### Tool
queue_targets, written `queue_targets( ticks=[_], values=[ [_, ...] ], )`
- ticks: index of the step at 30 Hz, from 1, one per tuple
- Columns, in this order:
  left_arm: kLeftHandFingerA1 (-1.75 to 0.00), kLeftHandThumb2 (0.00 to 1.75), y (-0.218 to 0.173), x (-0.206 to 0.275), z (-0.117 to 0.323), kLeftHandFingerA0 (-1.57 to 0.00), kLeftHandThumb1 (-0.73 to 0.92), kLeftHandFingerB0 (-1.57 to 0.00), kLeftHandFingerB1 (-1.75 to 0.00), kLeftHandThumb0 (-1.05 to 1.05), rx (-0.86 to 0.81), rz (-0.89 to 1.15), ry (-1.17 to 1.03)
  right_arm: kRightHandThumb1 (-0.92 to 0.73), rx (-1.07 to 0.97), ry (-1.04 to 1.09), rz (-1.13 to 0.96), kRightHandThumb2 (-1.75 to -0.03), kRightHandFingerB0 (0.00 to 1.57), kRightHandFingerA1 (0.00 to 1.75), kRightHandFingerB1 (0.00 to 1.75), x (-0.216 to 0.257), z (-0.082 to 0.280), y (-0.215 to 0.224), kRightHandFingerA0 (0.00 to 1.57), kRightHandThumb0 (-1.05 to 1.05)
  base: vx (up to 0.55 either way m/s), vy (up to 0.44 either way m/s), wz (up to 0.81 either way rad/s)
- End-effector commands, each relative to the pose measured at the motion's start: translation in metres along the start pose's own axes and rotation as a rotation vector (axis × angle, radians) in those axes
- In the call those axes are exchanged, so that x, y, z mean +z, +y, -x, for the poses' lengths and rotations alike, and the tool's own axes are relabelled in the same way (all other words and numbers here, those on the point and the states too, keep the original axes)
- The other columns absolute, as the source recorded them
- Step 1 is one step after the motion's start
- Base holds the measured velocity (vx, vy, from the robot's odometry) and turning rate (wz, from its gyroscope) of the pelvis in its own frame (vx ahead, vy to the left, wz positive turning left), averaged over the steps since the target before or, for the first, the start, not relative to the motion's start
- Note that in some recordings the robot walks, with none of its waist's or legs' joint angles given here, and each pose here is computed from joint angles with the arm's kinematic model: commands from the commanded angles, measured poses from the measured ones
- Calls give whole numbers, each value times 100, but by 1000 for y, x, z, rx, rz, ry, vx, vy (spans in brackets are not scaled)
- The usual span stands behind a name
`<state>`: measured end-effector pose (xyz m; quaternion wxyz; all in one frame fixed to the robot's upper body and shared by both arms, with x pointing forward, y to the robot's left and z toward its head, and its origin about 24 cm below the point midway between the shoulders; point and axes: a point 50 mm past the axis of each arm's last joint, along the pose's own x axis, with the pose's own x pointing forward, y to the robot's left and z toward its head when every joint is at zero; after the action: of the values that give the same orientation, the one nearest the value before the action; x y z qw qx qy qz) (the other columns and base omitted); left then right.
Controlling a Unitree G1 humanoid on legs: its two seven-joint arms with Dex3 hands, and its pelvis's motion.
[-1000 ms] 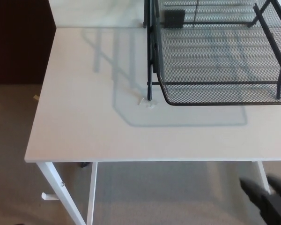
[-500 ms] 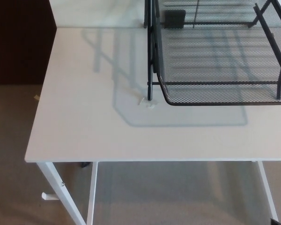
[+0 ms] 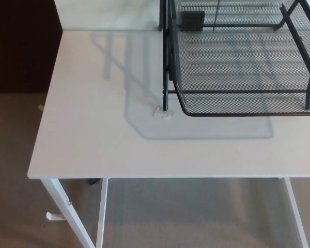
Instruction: The robot walk towards a table in front and then pushes a layer of a file tray back to its original position using its right hand
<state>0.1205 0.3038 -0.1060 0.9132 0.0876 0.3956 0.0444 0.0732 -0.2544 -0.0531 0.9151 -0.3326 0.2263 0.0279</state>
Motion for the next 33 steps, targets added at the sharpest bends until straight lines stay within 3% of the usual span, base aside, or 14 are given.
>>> queue_targets(
  ticks=[1,5,6,7,8,15,16,17,18,25,26,27,33],
  values=[
    [-61,87,5,0,1,-42,44,-23,-51,-5,9,-25,14,-48,56,52,-225,-84,0,37,31,-10,-1,-5,0,-54,0,0,0],
    [-61,87,5,1,1,-43,44,-23,-51,-5,6,-28,10,-48,68,56,-238,-84,0,35,30,-9,-1,-5,0,-54,0,0,0],
    [-61,87,5,1,2,-43,43,-23,-51,-5,2,-45,3,-66,67,55,-239,-63,5,31,22,-9,-1,-5,4,-53,0,0,0],
    [-61,87,6,3,1,-43,43,-23,-51,-5,4,-43,2,-65,67,52,-244,-63,5,31,22,-8,-3,-5,4,-53,0,0,0],
    [-47,57,6,3,1,-51,60,-36,-37,-8,4,-46,2,-48,70,54,-248,-84,0,37,30,-8,-3,-5,0,-53,0,0,0],
    [-47,57,6,4,2,-51,60,-37,-38,-8,2,-39,-5,-49,94,54,-243,-85,0,37,29,-7,-4,-5,0,-54,0,0,0],
    [-47,57,5,4,2,-51,59,-37,-38,-9,2,-39,-6,-67,97,56,-240,-65,5,32,22,-7,-4,-5,3,-53,0,0,0],
    [-47,57,5,4,2,-51,59,-37,-38,-9,2,-44,-7,-67,99,58,-241,-65,5,32,22,-7,-4,-5,3,-53,0,0,0],
    [-47,57,6,5,2,-51,59,-37,-38,-9,5,-42,-9,-50,103,57,-236,-86,0,39,30,-6,-5,-5,0,-55,0,0,0],
    [-45,57,6,6,2,-51,60,-36,-37,-10,-3,-57,-8,-50,103,56,-217,-86,0,40,31,-6,-6,-5,0,-55,0,0,0],
    [-45,57,6,6,2,-50,60,-36,-37,-11,-3,-56,-6,-68,107,58,-215,-63,5,33,22,-5,-6,-5,5,-53,0,0,0],
    [-45,57,6,6,2,-50,59,-36,-37,-11,-4,-58,-6,-50,109,61,-213,-86,0,39,30,-6,-6,-6,0,-55,0,0,0],
    [-46,57,6,7,2,-50,59,-37,-38,-12,-5,-71,-9,-51,112,65,-204,-86,0,38,29,-6,-6,-6,1,-56,0,0,0]
  ],
)
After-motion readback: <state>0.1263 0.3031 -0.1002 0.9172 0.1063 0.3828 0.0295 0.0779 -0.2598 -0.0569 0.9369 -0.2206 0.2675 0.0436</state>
